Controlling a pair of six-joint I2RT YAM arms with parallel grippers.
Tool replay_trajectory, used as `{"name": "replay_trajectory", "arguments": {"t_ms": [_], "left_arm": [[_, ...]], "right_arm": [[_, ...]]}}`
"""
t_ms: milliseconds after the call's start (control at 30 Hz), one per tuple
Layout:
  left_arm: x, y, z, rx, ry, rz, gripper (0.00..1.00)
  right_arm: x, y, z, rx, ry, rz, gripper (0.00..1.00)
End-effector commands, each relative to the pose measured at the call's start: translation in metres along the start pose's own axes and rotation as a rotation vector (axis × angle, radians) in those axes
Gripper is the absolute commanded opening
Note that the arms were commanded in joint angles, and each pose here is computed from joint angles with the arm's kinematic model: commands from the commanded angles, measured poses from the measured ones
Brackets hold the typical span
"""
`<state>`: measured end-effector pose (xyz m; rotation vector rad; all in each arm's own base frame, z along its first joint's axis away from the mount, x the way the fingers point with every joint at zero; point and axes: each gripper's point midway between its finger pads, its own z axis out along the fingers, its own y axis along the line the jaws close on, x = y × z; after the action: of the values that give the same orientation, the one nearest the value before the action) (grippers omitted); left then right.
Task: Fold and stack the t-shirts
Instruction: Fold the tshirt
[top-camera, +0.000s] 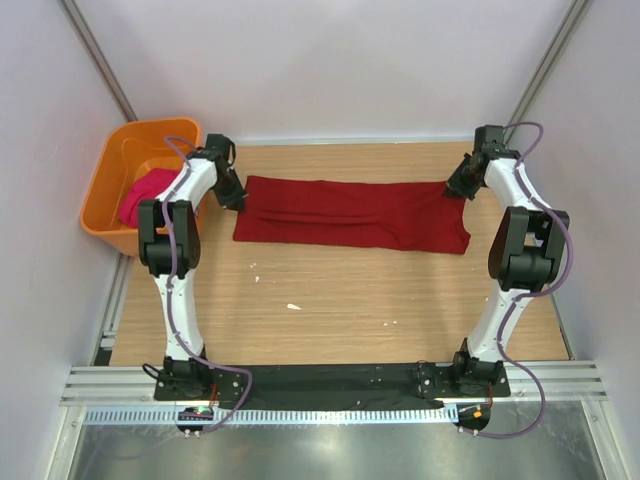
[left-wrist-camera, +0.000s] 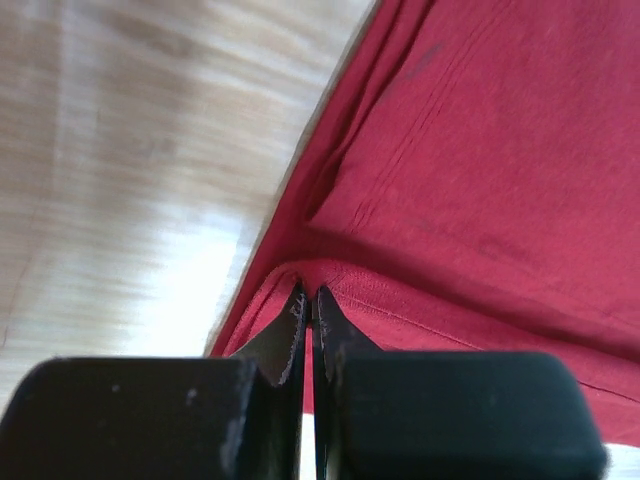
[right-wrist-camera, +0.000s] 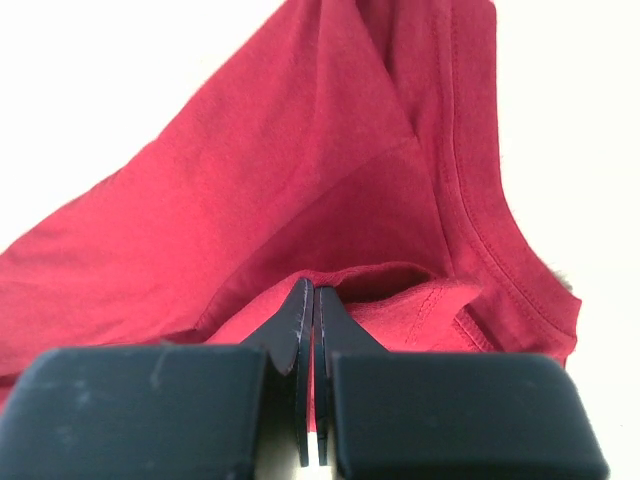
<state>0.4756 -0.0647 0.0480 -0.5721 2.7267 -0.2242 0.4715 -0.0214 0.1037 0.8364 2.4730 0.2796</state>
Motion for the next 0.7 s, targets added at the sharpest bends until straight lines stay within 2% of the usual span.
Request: {"name": "replay_trajectory", "arguments": {"t_ms": [0, 200, 300, 333, 400, 433, 467, 567, 633, 667], "left_arm": [[-0.012, -0.001, 0.0, 0.003, -0.009, -0.008, 0.0], [-0.017, -0.002, 0.007, 0.001, -0.007, 0.001, 0.02], [-0.023, -0.005, 0.007, 0.006, -0.018, 0.009, 0.14], [-0.025, -0.005, 0.005, 0.0, -0.026, 0.014, 0.24], [-0.03, -0.001, -0.004, -0.035, -0.042, 0.033, 0.35], [-0.032, 0.001, -0.015, -0.059, -0.057, 0.045, 0.44], [-0.034, 0.002, -0.023, -0.062, -0.073, 0.078, 0.47], [-0.032, -0.001, -0.053, -0.064, -0.121, 0.13, 0.55], [-0.021, -0.006, -0.065, -0.038, -0.136, 0.166, 0.61], [-0.017, -0.01, -0.067, -0.017, -0.133, 0.177, 0.68]], "right_arm": [[-0.02, 0.008, -0.001, -0.03, -0.045, -0.006, 0.01], [-0.022, 0.003, 0.014, -0.017, -0.046, 0.003, 0.01], [-0.028, 0.001, 0.023, -0.013, -0.063, 0.011, 0.02], [-0.029, 0.001, 0.026, -0.009, -0.065, 0.008, 0.04], [-0.034, -0.001, 0.03, 0.008, -0.064, -0.008, 0.14], [-0.036, -0.004, 0.031, 0.031, -0.071, -0.016, 0.18], [-0.039, -0.005, 0.026, 0.051, -0.068, -0.03, 0.26], [-0.043, -0.022, 0.008, 0.172, -0.066, -0.053, 0.36], [-0.044, -0.019, -0.015, 0.188, -0.098, -0.093, 0.41], [-0.035, -0.024, -0.019, 0.197, -0.087, -0.1, 0.43]]}}
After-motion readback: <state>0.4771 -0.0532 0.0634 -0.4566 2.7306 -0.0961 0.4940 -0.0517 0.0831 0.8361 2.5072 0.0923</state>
